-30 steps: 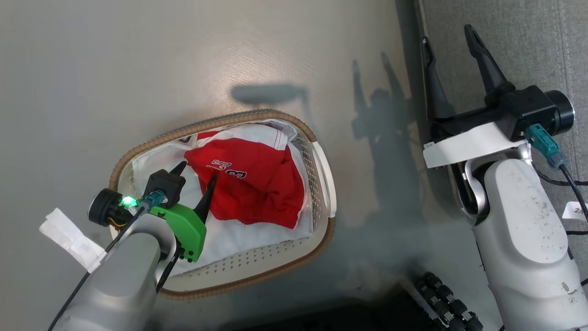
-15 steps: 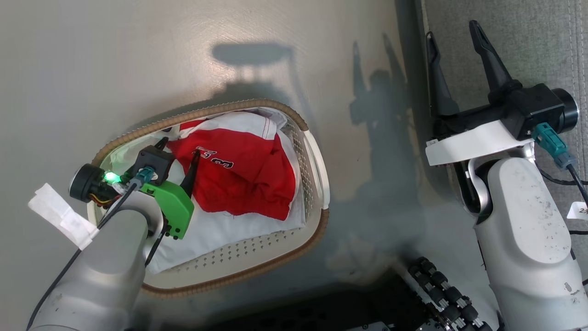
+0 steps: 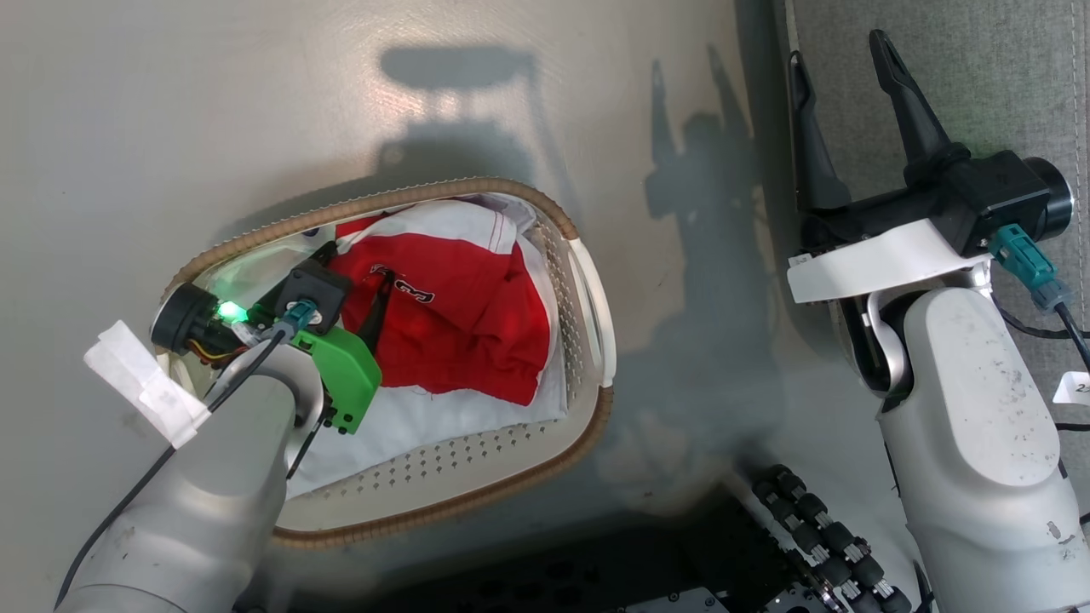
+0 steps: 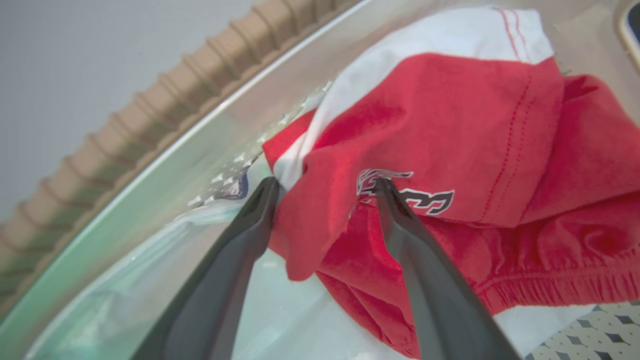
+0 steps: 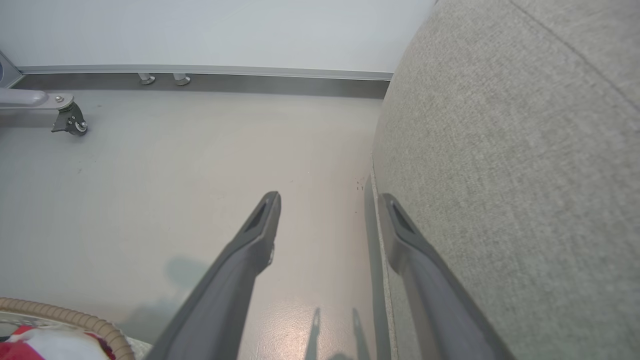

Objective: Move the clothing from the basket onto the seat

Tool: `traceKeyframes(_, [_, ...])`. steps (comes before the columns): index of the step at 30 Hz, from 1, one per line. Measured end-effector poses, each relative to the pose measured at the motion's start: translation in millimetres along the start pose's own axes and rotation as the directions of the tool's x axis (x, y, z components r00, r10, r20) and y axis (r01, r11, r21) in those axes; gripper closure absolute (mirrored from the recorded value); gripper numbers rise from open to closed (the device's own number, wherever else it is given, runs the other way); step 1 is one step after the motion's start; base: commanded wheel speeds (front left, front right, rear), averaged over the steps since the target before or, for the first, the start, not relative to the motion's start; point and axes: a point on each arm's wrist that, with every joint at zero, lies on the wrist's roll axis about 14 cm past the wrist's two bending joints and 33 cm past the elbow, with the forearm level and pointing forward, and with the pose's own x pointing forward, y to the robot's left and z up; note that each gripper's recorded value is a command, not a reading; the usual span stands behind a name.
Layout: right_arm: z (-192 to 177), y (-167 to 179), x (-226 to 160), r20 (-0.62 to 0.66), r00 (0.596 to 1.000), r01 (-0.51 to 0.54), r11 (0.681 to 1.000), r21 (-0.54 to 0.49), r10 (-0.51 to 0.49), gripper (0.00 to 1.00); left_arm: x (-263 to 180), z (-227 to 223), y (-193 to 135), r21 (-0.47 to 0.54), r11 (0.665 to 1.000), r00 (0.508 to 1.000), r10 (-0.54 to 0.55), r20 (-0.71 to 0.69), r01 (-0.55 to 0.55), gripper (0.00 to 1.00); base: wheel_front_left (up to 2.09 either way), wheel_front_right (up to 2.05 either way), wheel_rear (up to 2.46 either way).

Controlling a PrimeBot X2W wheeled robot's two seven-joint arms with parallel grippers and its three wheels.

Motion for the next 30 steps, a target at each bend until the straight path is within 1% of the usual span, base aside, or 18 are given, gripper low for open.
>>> traceKeyframes(6, [-2.3,0.4,0.6,-0.004,1.000,-0.001,1.000,0.001,0.001,0.00,2.6,1.1,-5.4,-0.002,1.000,1.000,-0.021,0.001,0.021,0.00,0.00,0.00,0.00])
traceKeyframes(7, [-2.4,0.5,0.7,-0.004,1.000,-0.001,1.000,0.002,0.001,0.00,2.8,2.3,-6.2,-0.001,1.000,1.000,-0.025,0.003,0.025,0.16,0.00,0.00,0.00])
traceKeyframes(8, [-2.0,0.7,0.8,-0.003,1.000,-0.001,1.000,0.002,0.001,0.00,2.8,3.7,-7.0,0.003,1.000,1.000,-0.029,0.006,0.029,0.60,0.00,0.00,0.00])
traceKeyframes(9, [-1.5,1.0,1.0,-0.002,1.000,-0.002,1.000,0.002,0.002,0.00,2.6,5.4,-7.3,0.007,1.000,0.999,-0.030,0.010,0.030,1.00,0.00,0.00,0.00])
traceKeyframes(18, [14.0,2.4,-1.0,0.023,1.000,-0.004,1.000,0.006,0.003,0.00,-9.5,17.0,1.0,0.007,1.000,1.000,0.002,0.031,-0.002,1.00,0.00,0.00,0.00])
traceKeyframes(21, [23.9,2.6,-2.8,0.040,0.999,-0.003,1.000,0.008,0.003,0.00,-18.2,20.3,10.1,-0.005,0.999,0.998,0.042,0.037,-0.042,1.00,0.00,0.00,0.00])
traceKeyframes(26, [40.9,5.1,-8.6,0.065,0.998,-0.007,1.000,0.011,0.006,0.00,-40.2,19.5,31.0,0.004,0.991,0.991,0.130,0.026,-0.131,1.00,0.00,0.00,0.00])
traceKeyframes(30, [55.2,7.4,-13.5,0.089,0.996,-0.011,1.000,0.017,0.009,0.00,-53.8,28.3,37.5,0.004,0.986,0.985,0.167,0.046,-0.167,1.00,0.00,0.00,0.00])
